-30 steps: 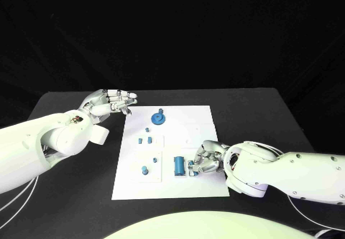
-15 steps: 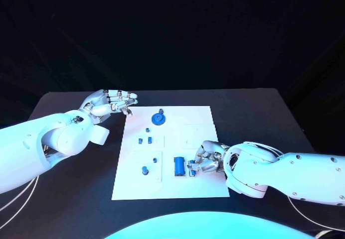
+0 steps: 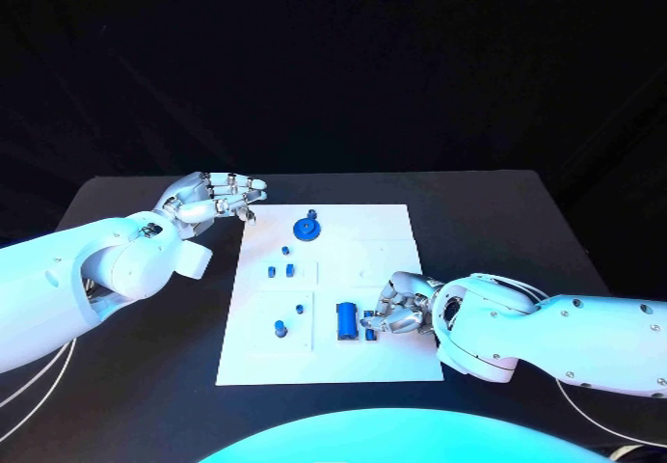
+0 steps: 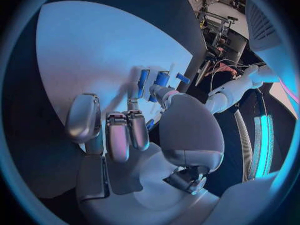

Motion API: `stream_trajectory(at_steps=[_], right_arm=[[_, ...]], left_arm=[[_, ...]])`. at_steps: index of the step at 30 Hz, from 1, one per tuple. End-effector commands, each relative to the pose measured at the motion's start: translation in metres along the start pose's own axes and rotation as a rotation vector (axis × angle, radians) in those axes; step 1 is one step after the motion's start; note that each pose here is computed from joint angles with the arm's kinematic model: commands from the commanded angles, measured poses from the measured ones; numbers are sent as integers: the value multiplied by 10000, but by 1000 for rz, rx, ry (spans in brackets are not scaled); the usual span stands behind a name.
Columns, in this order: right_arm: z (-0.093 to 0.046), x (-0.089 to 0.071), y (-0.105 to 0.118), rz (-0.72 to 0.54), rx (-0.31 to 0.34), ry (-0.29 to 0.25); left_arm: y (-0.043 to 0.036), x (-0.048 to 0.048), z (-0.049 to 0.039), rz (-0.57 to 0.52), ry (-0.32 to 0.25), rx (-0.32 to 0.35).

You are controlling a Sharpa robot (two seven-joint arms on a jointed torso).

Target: Assemble the parts on the task board

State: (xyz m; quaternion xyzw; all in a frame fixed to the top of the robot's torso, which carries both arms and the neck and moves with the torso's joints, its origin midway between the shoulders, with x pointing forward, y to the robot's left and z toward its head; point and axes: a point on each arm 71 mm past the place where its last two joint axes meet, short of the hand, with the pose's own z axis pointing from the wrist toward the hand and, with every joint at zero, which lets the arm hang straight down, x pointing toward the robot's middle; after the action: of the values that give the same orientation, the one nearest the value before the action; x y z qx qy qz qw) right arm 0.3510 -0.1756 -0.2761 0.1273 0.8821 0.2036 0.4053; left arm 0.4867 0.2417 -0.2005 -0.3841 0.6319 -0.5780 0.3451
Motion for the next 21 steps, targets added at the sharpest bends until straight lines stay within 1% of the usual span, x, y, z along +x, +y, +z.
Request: stream_trajectory(at_steps=[1,6,11,13,16,18,19,21], right_arm=[[-8,18,15,-20,-17,16],[-22,-12,-14,-15,-25,-5],[-51,-83,-64,14,-53,-49],[-62,-121,-76,31,-81,-70],[-66,-225,-95,84,-153,-114],[-51,-342,-113,132,-212,-152],[-34,-438,-134,176,-249,-174],[-2,-563,-165,236,-283,-195]], left_arm=[[-9,22,5,-2,17,6],[-9,22,5,-2,17,6],[-9,20,3,-2,16,6],[-9,17,3,-2,15,7],[-11,7,3,-3,9,11],[-13,-3,4,-5,1,16],[-16,-12,5,-8,-6,22],[-17,-25,7,-11,-16,28]])
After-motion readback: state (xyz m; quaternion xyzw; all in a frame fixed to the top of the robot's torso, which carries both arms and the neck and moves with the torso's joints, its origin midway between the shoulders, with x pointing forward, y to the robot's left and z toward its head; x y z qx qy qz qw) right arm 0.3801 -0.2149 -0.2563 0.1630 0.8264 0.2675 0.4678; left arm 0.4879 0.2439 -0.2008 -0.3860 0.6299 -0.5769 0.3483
